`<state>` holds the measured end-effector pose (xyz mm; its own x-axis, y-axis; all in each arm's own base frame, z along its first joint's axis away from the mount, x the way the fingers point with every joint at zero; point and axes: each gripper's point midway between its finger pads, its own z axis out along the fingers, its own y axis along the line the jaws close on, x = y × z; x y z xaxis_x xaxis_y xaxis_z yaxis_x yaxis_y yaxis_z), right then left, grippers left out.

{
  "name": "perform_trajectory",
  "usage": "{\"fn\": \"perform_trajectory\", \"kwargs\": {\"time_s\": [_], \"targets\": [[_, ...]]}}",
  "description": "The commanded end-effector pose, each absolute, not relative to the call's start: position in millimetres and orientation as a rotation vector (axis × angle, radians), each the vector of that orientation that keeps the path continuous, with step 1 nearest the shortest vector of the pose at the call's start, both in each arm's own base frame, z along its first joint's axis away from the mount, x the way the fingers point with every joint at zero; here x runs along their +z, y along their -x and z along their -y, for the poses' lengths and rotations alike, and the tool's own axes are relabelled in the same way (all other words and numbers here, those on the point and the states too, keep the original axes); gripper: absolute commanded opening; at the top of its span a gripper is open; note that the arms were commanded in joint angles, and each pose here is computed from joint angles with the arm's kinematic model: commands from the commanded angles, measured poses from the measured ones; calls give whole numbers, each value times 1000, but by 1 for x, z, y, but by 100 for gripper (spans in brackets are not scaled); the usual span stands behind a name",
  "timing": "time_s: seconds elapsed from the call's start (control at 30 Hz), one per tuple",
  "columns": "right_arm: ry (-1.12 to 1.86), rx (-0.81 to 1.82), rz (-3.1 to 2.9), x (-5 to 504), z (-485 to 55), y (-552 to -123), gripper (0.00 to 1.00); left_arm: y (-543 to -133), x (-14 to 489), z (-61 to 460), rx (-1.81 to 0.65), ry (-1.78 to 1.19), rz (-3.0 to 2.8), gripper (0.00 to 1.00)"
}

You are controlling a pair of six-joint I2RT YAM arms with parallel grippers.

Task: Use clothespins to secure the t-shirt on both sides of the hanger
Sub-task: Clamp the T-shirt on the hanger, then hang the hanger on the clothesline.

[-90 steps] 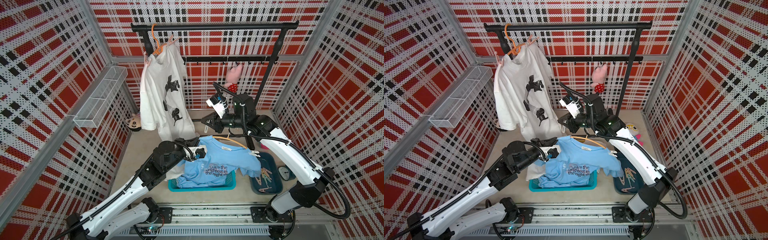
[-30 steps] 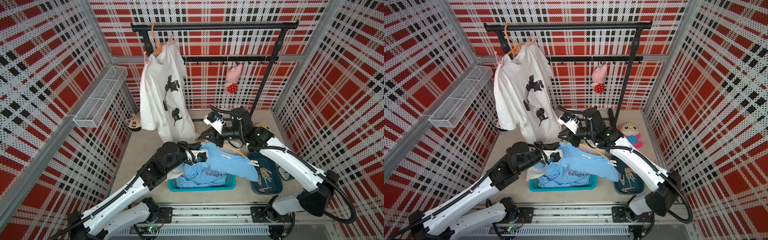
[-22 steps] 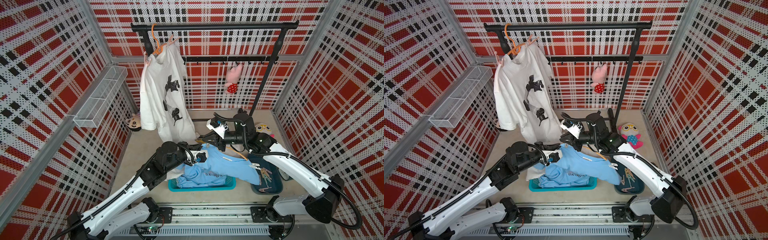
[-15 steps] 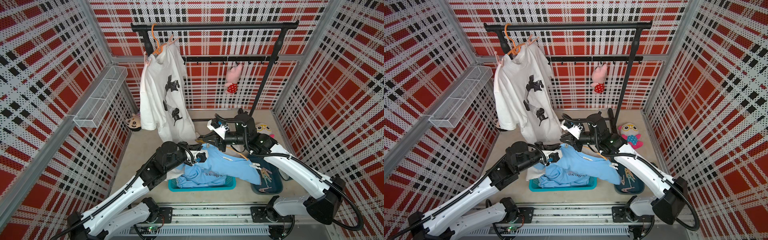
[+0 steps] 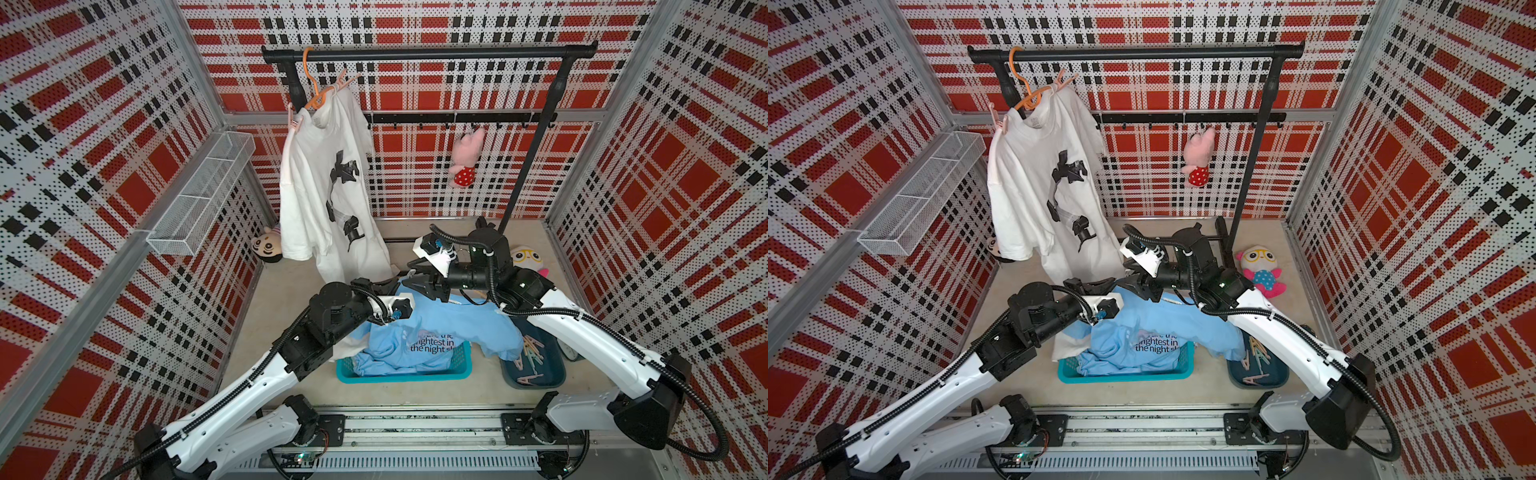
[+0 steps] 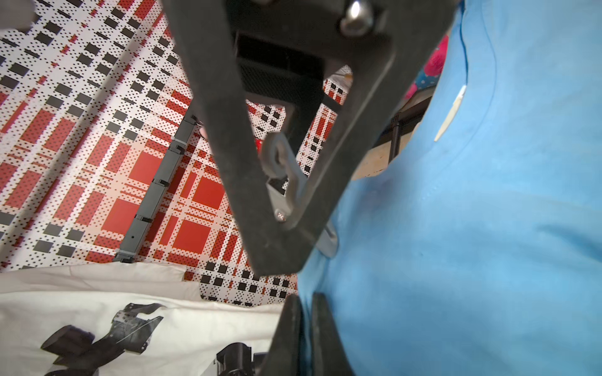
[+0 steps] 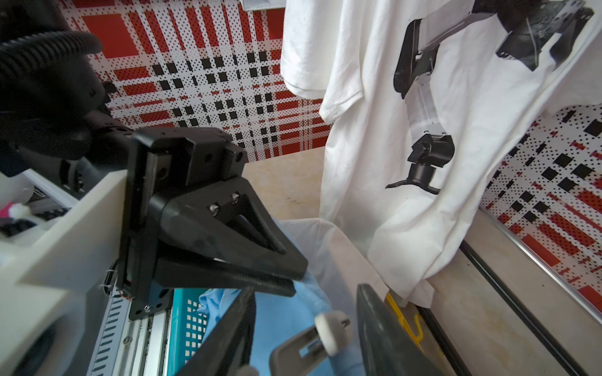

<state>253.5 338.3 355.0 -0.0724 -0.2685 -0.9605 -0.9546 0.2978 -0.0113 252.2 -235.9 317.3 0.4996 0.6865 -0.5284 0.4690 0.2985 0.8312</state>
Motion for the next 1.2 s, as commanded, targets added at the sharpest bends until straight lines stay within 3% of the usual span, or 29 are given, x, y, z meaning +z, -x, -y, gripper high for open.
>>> {"fn": "perform_trajectory", "kwargs": {"time_s": [0.0, 0.1, 0.4, 0.67, 0.87, 1.17], "targets": [[1102, 854, -1476, 396, -333, -248, 62, -249, 351, 234, 218, -1253, -1047, 0], [1049, 826, -1466, 408, -327, -252, 69, -248, 350, 235, 223, -1258, -1046, 0], [576, 593, -1546, 452, -260, -286, 73, -253, 342, 228, 271, -1257, -1080, 0], [108, 433, -1808, 411, -190, -303, 69, -252, 348, 219, 331, -1226, -1056, 0], [38, 492, -1963, 371, -200, -304, 62, -251, 354, 216, 370, -1215, -1033, 0], [39, 462, -2013, 353, -208, -317, 40, -249, 358, 213, 408, -1213, -1017, 0]]}}
